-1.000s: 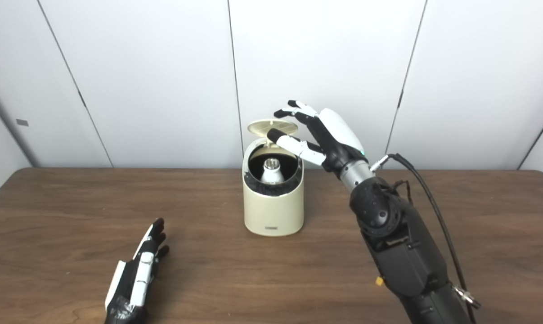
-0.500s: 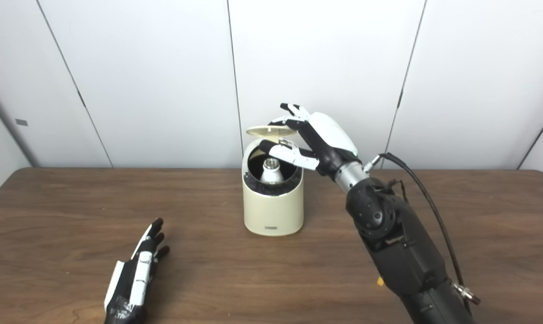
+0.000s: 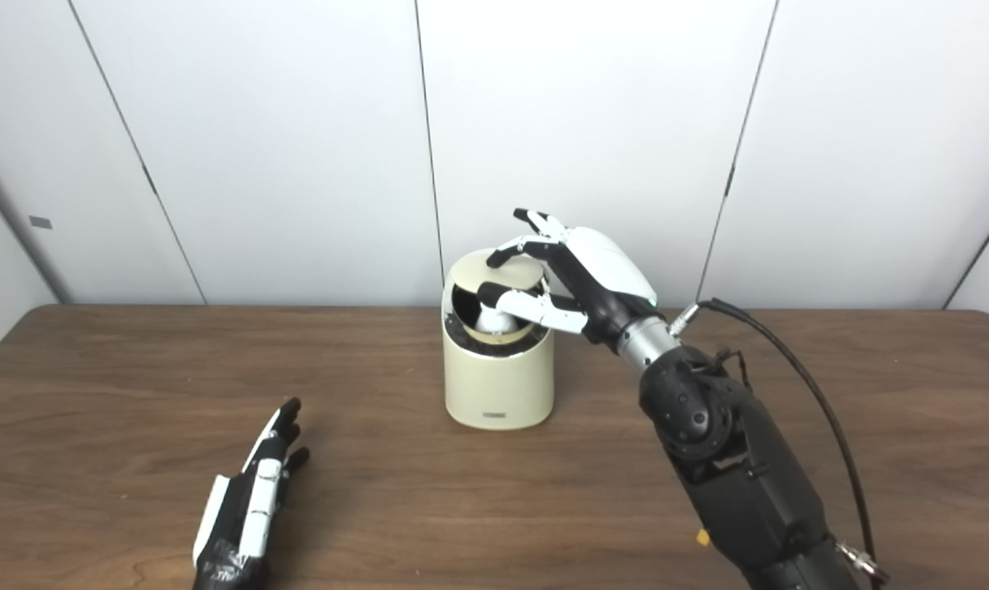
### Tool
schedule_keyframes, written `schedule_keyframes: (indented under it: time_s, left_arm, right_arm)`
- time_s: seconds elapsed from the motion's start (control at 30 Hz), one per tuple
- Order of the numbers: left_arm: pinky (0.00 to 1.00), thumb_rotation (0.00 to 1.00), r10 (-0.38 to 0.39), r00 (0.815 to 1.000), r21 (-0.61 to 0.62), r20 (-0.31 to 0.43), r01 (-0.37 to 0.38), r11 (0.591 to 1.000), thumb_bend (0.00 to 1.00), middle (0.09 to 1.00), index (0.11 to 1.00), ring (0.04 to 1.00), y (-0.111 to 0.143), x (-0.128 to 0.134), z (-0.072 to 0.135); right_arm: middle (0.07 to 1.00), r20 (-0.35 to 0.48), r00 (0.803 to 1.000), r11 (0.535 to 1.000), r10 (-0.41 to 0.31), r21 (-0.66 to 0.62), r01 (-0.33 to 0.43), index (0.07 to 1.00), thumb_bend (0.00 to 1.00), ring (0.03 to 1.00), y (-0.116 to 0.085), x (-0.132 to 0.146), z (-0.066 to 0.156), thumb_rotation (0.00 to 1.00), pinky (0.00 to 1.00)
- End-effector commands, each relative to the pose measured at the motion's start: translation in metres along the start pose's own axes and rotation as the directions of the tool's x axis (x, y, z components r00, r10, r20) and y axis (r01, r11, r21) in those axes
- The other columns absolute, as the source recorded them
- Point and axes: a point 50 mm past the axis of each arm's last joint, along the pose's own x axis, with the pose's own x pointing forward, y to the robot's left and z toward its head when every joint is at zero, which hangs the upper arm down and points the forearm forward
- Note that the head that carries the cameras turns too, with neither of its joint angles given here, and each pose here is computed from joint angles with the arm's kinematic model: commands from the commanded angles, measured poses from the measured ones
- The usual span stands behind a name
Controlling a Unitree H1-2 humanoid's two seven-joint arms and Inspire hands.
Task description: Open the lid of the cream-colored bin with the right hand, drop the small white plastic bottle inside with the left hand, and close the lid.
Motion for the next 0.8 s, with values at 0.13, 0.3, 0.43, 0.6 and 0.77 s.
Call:
schedule_keyframes:
  time_s: [0.13,0.3,0.43,0.6,0.77]
  left_arm:
    - [0.91,1.0,-0.005,1.0,0.01,-0.018,0.005,1.0,0.64,1.0,0.969,0.982,-0.003,-0.002,-0.002]
    - [0.92,1.0,-0.004,1.0,0.017,-0.017,0.004,1.0,0.64,1.0,0.976,0.987,-0.003,-0.002,-0.002]
    - [0.92,1.0,0.003,1.0,0.014,-0.023,-0.002,1.0,0.65,1.0,0.972,0.981,-0.004,-0.002,-0.004]
    - [0.92,1.0,0.009,1.0,0.019,-0.021,-0.008,1.0,0.62,0.999,0.966,0.977,-0.006,-0.001,-0.005]
    - [0.9,1.0,0.014,1.0,0.027,-0.021,-0.013,1.0,0.63,0.989,0.961,0.967,-0.006,-0.001,-0.006]
  right_arm:
    - [0.975,0.061,0.998,0.998,-0.03,-0.054,0.033,0.697,0.6,1.0,-0.011,-0.007,0.011,1.0,0.98]
    - [0.98,0.05,0.999,0.999,-0.01,-0.041,0.012,0.703,0.58,1.0,-0.007,-0.016,0.009,0.98,1.0]
    - [0.988,0.037,0.999,0.999,0.02,-0.047,-0.018,0.719,0.57,1.0,-0.001,-0.023,0.005,0.97,1.0]
    - [0.992,0.022,0.999,0.998,0.04,-0.044,-0.039,0.721,0.56,1.0,0.001,-0.029,0.001,0.96,1.0]
    - [0.995,0.017,0.998,0.997,0.052,-0.05,-0.051,0.726,0.57,1.0,0.004,-0.032,-0.001,0.96,1.0]
